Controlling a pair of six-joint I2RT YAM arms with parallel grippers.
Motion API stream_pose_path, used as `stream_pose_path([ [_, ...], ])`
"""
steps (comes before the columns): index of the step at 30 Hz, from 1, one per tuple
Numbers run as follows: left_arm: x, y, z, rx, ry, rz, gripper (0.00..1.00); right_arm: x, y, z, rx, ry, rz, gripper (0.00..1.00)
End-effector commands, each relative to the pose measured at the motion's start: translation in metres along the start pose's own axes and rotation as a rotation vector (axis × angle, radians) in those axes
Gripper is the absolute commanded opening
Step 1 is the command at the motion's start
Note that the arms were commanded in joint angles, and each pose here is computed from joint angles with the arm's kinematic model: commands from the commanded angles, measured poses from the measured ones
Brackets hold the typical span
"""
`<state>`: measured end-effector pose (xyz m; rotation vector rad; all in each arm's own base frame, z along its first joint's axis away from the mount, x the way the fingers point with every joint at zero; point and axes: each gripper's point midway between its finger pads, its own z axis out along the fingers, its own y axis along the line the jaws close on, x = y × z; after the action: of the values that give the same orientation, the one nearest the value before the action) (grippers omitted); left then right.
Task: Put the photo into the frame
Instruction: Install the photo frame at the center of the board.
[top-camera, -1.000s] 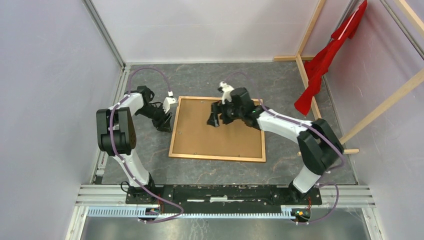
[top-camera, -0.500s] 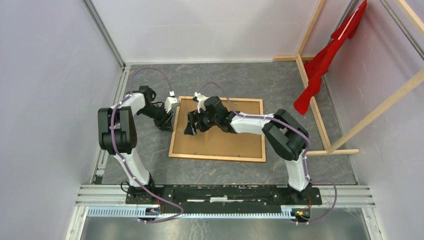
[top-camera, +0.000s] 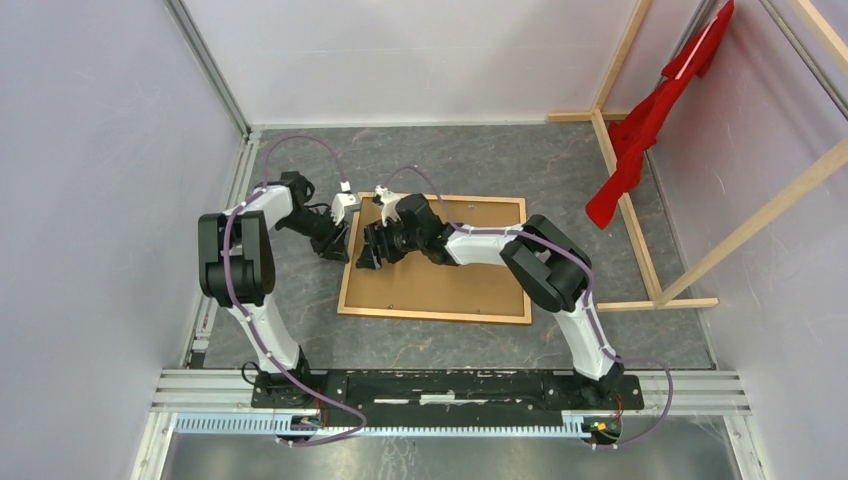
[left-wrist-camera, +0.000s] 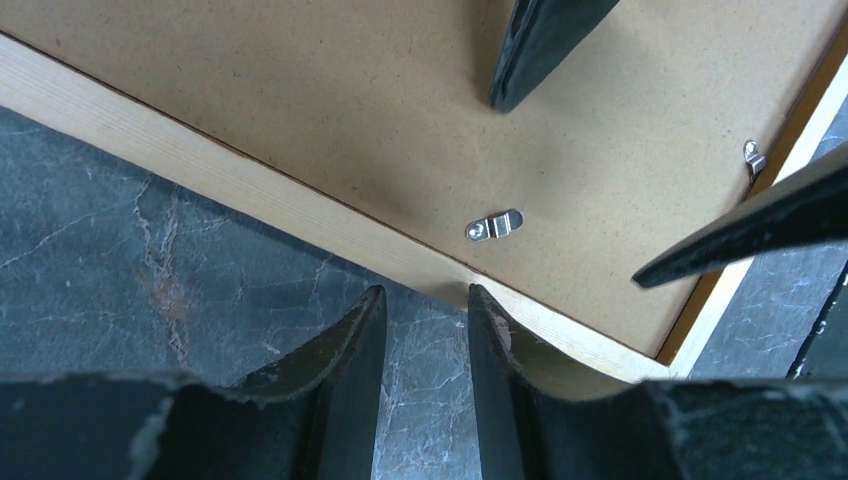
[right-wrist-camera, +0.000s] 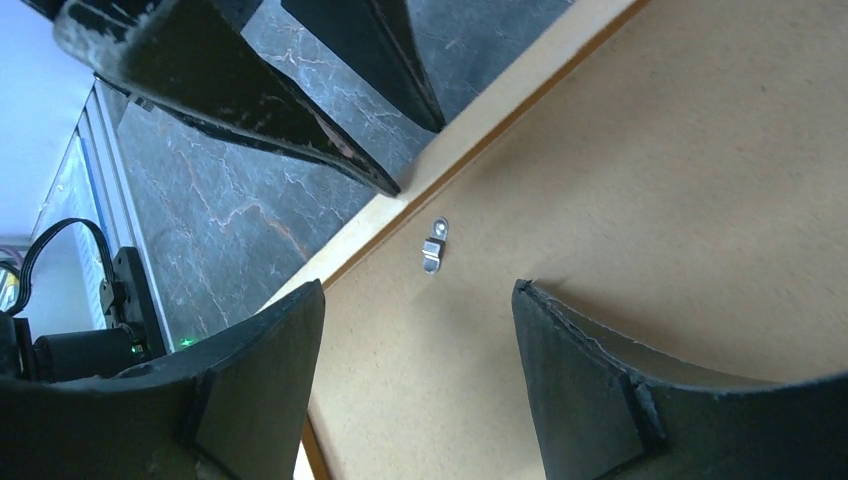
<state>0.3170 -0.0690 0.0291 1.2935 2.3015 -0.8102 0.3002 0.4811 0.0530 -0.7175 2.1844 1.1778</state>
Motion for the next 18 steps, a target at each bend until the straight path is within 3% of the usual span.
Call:
stream_pose_path([
  [1, -0.006, 0.003, 0.006, 0.012, -0.013, -0.016, 0.42, -0.013, 0.017, 0.014, -0.073, -0.030, -0.054, 0.75],
  [18, 0.003, 0.003, 0.008, 0.012, 0.013, -0.014, 0.29, 0.011, 0.025, 0.029, -0.111, 0.042, -0.054, 0.73],
])
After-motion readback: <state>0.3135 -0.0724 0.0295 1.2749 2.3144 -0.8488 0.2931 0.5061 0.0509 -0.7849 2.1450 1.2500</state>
